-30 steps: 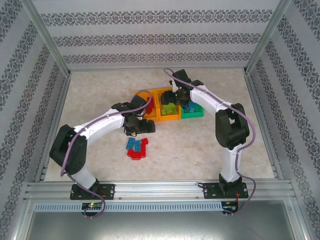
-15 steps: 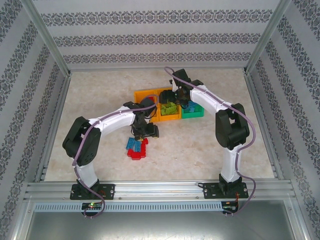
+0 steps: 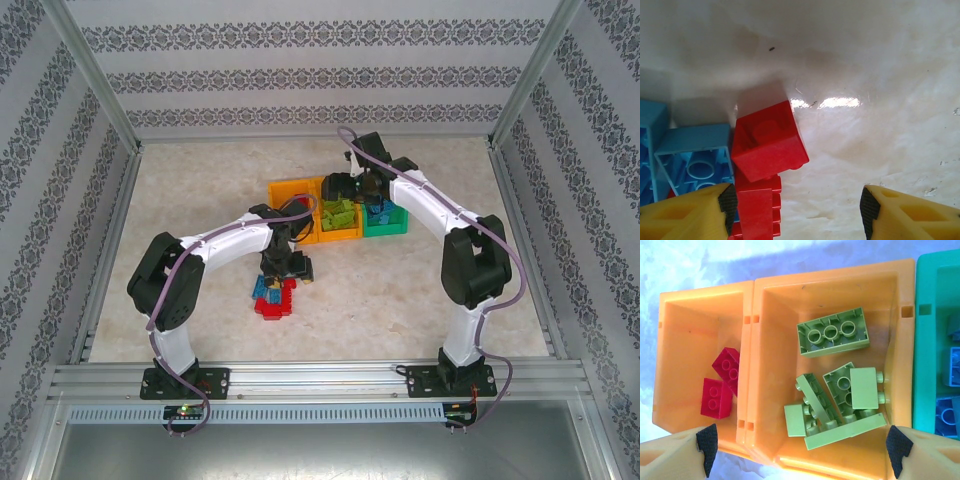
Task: Sort the legos into containers by color
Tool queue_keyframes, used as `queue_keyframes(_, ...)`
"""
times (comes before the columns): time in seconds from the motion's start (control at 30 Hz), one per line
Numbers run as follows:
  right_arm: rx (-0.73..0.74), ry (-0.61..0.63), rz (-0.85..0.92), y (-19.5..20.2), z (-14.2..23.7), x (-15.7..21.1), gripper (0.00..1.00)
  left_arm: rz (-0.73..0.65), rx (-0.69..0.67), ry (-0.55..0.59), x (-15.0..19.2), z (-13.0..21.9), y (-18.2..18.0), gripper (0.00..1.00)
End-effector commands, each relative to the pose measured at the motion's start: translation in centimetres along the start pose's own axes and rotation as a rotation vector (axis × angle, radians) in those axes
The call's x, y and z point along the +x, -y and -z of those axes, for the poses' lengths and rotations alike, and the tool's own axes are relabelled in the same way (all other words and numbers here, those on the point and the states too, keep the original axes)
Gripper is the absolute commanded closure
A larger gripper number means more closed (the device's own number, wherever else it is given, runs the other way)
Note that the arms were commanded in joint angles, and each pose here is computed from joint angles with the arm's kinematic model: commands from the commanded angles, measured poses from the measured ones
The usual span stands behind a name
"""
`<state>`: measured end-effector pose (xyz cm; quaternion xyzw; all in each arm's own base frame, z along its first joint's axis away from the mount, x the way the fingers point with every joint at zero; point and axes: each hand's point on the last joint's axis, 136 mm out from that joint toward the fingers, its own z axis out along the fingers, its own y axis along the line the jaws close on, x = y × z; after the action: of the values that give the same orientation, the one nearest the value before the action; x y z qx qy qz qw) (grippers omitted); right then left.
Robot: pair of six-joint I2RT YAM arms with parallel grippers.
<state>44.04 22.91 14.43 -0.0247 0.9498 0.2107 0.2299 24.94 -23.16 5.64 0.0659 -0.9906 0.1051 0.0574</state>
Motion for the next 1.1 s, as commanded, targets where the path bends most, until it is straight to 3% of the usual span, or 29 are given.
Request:
queue_keyframes(0.0,0.018,0.023,-0.022,0.9,1.1,-0.2,0.1,0.009,-0.052,-0.004,0.4,0.2,-0.2,0.32)
queue_keyframes(0.63,0.042,0.048,-0.048,2.3,2.9,0.0,0.09,-0.022,-0.048,0.005,-2.0,-1.7,1.4,0.34)
queue_keyframes(0.73,0.044,0.068,-0.049,2.3,3.6,-0.2,0.09,-0.041,-0.04,0.015,-2.7,-1.4,2.2,0.37)
queue_keyframes(0.9,0.057,0.104,-0.056,2.7,5.1,-0.5,0.08,-0.056,-0.059,-0.001,-2.7,-1.9,2.0,0.52)
queue_keyframes(1.07,0.061,0.123,-0.073,3.4,6.2,-0.5,0.08,-0.069,-0.087,-0.024,-2.1,-2.5,1.2,0.5)
